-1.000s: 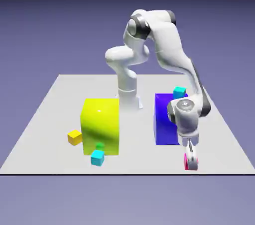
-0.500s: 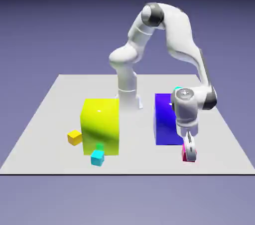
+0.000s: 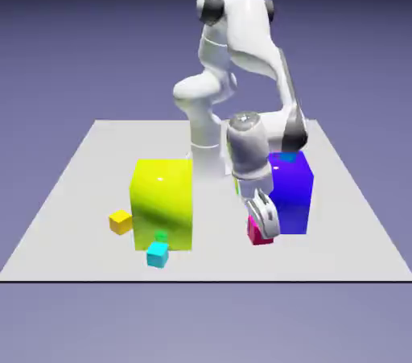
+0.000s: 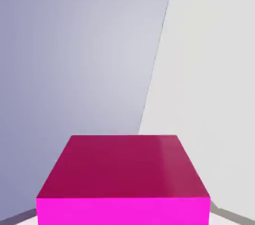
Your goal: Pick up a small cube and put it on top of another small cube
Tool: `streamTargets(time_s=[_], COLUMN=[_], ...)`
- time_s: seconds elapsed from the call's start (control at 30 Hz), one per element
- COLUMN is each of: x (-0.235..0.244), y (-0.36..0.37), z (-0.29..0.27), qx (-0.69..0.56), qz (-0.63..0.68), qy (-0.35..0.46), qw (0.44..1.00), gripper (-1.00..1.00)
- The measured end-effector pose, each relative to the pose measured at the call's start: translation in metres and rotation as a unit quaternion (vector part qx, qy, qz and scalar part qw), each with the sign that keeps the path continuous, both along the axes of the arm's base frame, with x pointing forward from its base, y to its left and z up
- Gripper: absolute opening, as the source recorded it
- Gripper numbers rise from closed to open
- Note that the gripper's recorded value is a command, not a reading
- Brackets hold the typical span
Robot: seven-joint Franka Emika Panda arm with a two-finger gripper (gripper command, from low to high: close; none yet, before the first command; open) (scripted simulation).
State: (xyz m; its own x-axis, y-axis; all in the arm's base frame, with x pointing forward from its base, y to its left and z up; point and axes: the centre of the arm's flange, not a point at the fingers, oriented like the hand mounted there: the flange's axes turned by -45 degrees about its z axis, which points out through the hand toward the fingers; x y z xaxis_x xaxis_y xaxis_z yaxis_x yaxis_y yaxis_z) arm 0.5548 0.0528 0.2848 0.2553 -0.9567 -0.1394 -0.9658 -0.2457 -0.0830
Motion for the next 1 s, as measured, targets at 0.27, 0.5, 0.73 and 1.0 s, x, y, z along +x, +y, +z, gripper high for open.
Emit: streamTargets(time_s=[0.27,0.5,0.73,1.0], x=[-0.027,-0.096,-0.179,-0.223], y=[-0.164,-0.292,-0.325,-0.337], z=[0.032,0.04,-0.015,-0.091], qx=[-0.038,-0.056,0.004,0.028], qz=[0.025,0.014,-0.061,-0.114], qy=[-0.009,0.004,0.032,0.044], qw=[0.999,0.998,0.998,0.992], gripper=[-1.0,-1.0,-1.0,-1.0])
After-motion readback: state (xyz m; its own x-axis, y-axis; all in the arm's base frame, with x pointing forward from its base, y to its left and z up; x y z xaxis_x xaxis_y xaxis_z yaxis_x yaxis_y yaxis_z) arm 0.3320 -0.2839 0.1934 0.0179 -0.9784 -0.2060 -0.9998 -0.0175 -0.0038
